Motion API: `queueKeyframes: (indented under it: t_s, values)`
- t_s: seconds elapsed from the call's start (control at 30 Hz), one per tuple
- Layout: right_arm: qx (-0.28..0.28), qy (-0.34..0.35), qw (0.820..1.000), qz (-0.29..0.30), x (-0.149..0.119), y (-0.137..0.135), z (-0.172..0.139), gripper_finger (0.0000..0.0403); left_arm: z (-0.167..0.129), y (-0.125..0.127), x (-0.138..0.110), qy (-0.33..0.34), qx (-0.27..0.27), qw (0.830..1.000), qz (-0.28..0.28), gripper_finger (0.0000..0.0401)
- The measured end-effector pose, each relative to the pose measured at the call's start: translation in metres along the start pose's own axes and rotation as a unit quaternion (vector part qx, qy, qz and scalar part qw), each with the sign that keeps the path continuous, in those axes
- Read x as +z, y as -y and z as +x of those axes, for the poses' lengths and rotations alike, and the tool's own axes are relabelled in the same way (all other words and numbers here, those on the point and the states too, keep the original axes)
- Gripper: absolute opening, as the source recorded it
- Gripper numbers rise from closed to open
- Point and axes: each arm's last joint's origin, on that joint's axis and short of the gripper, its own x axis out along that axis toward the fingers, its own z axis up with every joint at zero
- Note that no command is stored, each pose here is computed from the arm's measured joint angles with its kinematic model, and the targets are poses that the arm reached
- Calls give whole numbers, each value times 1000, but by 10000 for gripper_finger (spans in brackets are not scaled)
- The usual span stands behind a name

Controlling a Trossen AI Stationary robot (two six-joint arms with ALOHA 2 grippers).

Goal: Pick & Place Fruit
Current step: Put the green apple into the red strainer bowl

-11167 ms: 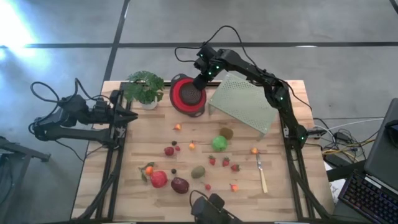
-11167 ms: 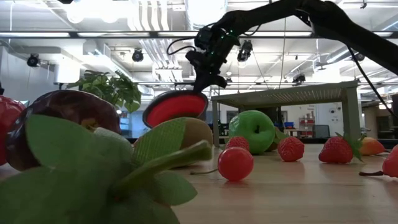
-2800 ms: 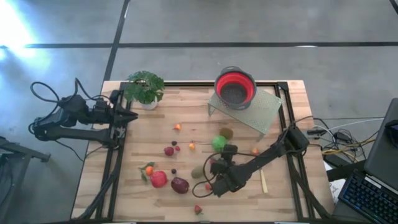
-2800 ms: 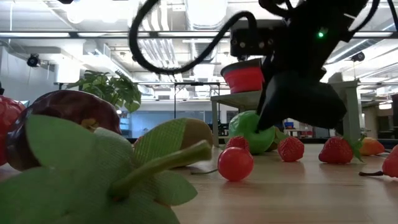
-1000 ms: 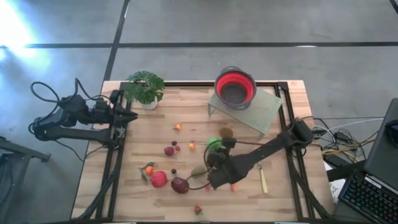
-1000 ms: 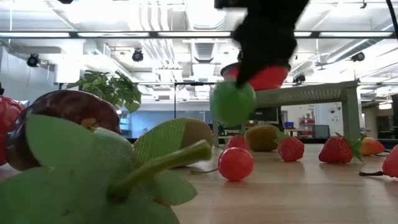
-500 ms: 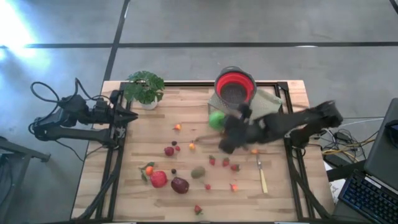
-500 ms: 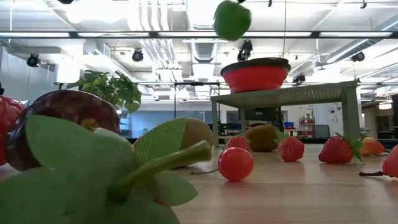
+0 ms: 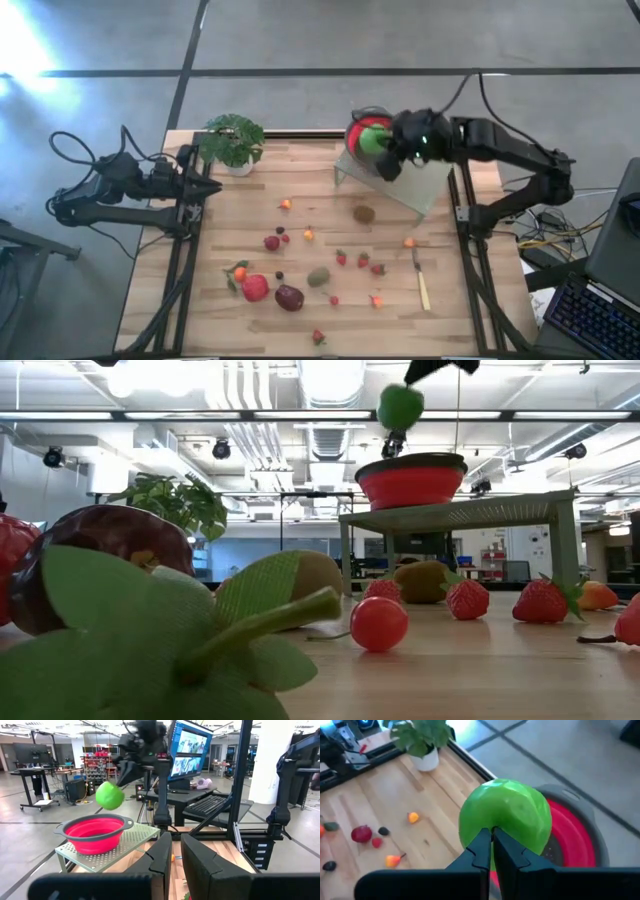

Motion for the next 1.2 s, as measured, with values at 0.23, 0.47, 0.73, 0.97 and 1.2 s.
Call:
queueKeyframes:
  t_s: [0.23,0.47,0.73,0.97,1.2]
  values:
    - [-9,-60,998,23,11,43,43,8,0,0,0,0,0,1000,0,46]
    - [1,-124,990,65,10,79,85,8,0,0,0,0,0,1000,0,46]
    - [-17,-189,978,80,1,100,116,8,0,0,0,0,0,1000,0,46]
    - [-18,-200,977,72,0,102,123,18,0,0,0,0,0,1000,0,46]
    - [-15,-179,981,70,5,102,111,75,0,0,0,0,0,1000,0,46]
